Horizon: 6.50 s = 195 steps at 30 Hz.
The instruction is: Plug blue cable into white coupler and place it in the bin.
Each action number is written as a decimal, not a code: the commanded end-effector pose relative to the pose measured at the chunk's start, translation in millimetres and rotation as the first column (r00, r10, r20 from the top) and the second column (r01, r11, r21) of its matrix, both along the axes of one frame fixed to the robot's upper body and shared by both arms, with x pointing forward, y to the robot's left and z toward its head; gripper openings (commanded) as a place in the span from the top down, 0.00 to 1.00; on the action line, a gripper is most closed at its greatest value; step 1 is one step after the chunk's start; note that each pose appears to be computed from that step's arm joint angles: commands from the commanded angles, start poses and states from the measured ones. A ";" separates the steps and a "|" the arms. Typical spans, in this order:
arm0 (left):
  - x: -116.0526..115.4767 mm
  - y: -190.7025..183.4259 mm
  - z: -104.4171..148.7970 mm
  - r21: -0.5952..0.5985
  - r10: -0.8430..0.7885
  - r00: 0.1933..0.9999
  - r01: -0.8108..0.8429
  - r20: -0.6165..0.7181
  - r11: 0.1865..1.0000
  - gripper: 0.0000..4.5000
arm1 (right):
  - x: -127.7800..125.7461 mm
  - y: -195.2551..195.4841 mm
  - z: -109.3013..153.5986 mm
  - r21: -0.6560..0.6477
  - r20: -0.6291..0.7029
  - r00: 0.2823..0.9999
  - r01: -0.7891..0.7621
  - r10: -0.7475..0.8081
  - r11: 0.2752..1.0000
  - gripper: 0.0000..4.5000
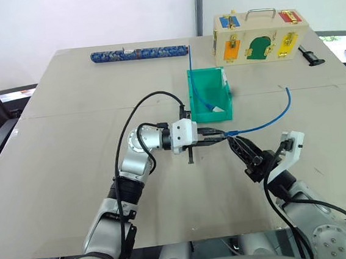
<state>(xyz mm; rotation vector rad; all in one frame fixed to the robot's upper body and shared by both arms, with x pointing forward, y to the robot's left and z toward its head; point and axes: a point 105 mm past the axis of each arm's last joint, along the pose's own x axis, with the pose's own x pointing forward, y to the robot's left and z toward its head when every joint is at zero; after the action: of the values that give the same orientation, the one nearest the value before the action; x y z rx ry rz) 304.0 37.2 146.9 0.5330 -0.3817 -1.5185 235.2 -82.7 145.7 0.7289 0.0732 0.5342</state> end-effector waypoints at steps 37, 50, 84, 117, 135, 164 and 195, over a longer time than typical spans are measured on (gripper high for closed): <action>4.4 14.2 20.6 -0.102 0.047 0.986 -0.064 -0.160 0.993 0.53 | 1.6 4.5 13.0 0.081 0.022 1.000 -0.019 0.017 0.996 1.00; 39.1 120.8 52.2 -0.109 0.451 0.785 -0.539 -0.425 0.835 0.09 | 9.1 -12.8 11.0 0.038 0.069 0.998 0.010 -0.013 0.999 1.00; 39.4 190.8 -59.7 0.134 0.696 0.608 -0.709 -0.380 0.692 0.33 | 17.0 -11.9 9.7 -0.034 0.094 0.994 -0.046 0.049 0.998 1.00; 19.6 5.5 -62.8 0.235 0.181 0.919 -0.101 -0.351 0.967 0.91 | 48.7 -1.3 18.3 -0.780 0.134 0.797 -0.282 0.589 0.559 1.00; 16.0 3.0 -73.8 0.293 0.181 0.927 -0.082 -0.327 0.952 0.91 | 55.8 10.8 -22.5 -0.883 -0.055 0.669 -0.379 0.741 0.277 1.00; 14.7 4.2 -72.3 0.311 0.170 0.939 -0.072 -0.300 0.948 0.91 | 67.5 2.1 -39.8 -0.861 -0.314 0.544 -0.509 0.778 0.007 1.00; 13.2 23.4 -33.9 0.186 0.257 0.888 -0.199 -0.382 0.962 0.91 | 35.0 -20.0 58.9 -0.820 0.340 0.728 -0.081 0.595 0.567 0.01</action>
<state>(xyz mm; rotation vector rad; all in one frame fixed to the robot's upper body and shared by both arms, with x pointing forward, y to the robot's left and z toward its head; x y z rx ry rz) 317.3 63.0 91.4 0.3744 0.1827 -1.3946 278.6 -102.0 188.4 -0.3436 -0.0744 1.0503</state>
